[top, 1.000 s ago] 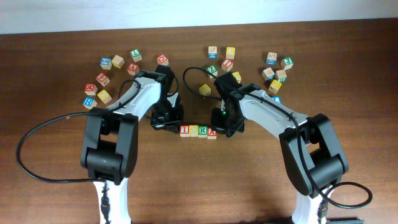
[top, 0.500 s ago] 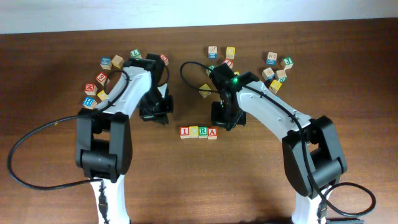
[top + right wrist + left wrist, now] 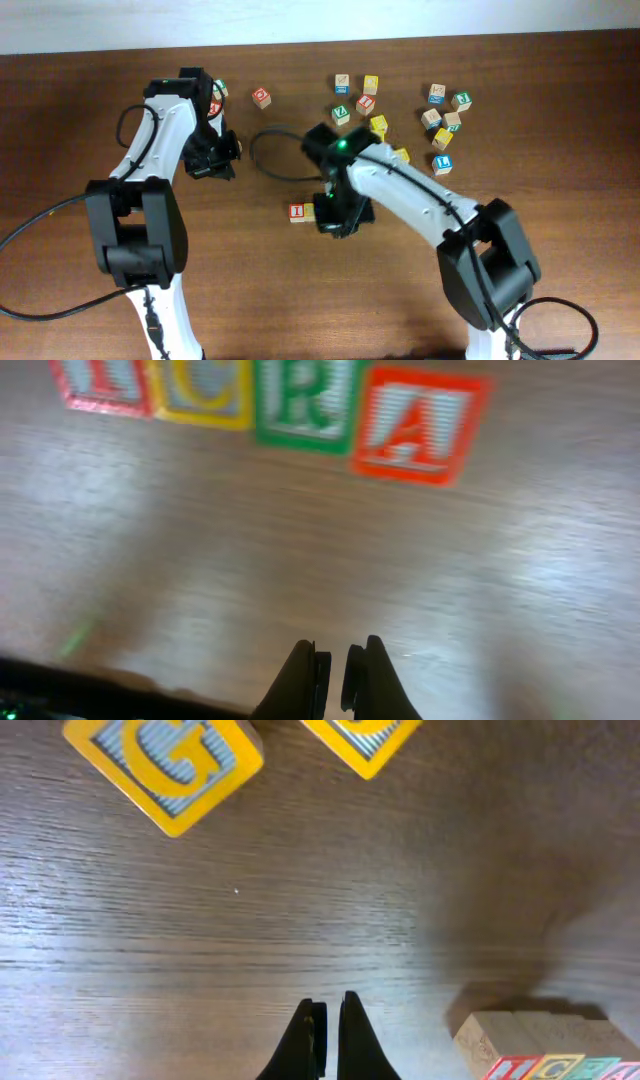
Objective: Spell out ICRA
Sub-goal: 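Lift both grippers away from the aligned row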
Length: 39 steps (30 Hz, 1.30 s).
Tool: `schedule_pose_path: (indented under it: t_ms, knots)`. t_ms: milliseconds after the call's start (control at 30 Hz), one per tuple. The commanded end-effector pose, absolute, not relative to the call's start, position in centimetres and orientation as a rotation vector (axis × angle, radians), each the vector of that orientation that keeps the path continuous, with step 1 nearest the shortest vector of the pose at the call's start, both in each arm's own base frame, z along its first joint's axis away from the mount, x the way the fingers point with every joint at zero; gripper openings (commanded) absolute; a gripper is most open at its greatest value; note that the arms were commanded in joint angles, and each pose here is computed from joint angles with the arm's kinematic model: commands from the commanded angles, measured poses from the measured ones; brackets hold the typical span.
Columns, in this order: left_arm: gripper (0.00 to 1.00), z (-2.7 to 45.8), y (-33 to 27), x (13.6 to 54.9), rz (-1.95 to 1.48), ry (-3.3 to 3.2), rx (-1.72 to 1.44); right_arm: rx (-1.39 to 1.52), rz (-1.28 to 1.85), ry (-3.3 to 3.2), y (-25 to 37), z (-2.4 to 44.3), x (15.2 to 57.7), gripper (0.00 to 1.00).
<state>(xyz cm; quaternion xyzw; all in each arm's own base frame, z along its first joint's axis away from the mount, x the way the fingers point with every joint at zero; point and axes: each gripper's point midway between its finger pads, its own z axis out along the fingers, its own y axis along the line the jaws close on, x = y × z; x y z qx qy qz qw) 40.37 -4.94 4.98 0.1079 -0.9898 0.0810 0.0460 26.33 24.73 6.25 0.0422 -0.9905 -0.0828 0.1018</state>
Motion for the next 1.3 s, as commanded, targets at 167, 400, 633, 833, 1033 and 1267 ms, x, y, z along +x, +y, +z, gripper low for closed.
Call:
schedule_pose_path:
  t_ms: [167, 400, 633, 833, 1033, 1267]
  knots:
    - [0.0, 6.3, -0.3, 41.1, 0.25, -3.026, 0.556, 0.025, -0.287, -2.968, 26.2, 2.0, 25.6, 0.04]
    - [0.0, 6.3, -0.4, 41.1, 0.25, -3.026, 0.554, 0.03, -0.228, -3.056, 25.3, 0.3, 26.8, 0.04]
    - [0.0, 6.3, -0.4, 41.1, 0.25, -3.026, 0.554, 0.038, -0.279, -3.1, 26.1, 0.4, 27.9, 0.04]
    - [0.0, 6.3, -0.4, 41.0, 0.249, -3.023, 0.554, 0.039, -0.284, -3.13, 26.2, 0.4, 28.6, 0.04]
    - [0.0, 6.3, -0.4, 41.0, 0.248, -3.022, 0.554, 0.041, -0.296, -3.138, 26.4, 0.4, 28.8, 0.04]
    - [0.0, 6.3, -0.4, 40.9, 0.247, -3.019, 0.553, 0.043, -0.316, -3.151, 26.7, 0.5, 29.1, 0.04]
